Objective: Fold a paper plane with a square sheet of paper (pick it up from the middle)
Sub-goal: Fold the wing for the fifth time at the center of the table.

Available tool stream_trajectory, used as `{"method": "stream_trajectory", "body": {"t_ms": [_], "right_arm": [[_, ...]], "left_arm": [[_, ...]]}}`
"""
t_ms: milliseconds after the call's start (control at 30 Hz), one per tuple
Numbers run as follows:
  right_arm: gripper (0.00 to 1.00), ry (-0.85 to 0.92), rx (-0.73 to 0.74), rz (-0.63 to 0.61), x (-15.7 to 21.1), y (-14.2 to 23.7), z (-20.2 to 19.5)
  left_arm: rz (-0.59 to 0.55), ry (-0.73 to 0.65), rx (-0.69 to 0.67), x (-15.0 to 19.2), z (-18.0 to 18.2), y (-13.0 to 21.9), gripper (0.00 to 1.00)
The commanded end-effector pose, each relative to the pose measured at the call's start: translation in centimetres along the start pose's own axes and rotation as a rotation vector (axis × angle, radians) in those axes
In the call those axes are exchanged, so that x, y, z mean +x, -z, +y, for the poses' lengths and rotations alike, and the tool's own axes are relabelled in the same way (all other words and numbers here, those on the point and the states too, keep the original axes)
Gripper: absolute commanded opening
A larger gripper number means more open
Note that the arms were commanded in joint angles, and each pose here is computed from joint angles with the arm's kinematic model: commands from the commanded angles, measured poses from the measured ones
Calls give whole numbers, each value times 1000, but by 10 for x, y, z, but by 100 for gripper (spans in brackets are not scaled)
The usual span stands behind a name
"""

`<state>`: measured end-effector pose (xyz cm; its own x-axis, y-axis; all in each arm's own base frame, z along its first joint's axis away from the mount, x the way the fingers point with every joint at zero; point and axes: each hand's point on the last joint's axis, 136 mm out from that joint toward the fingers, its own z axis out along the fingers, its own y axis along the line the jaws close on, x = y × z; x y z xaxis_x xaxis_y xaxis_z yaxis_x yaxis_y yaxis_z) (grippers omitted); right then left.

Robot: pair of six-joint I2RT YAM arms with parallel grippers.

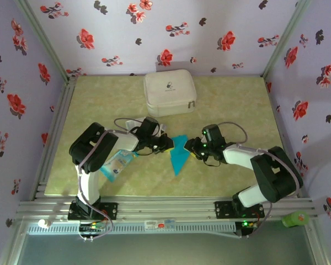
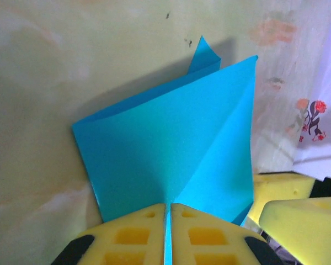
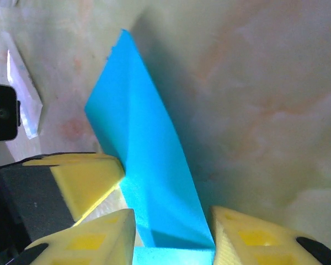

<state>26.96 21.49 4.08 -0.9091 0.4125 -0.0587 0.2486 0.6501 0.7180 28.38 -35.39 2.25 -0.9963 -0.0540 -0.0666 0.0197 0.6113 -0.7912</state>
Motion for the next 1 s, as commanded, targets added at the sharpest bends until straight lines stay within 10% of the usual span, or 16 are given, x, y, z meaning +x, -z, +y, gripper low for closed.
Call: {"method": "stream_trajectory", "body": {"t_ms": [0, 967], "right_arm": [[39, 96, -48, 5, -9, 0, 20], [22, 297, -30, 307, -15, -25, 17]], "left_arm": [[50, -9, -54, 5, 20, 0, 12], [63, -23, -67, 0, 24, 2, 11]]}}
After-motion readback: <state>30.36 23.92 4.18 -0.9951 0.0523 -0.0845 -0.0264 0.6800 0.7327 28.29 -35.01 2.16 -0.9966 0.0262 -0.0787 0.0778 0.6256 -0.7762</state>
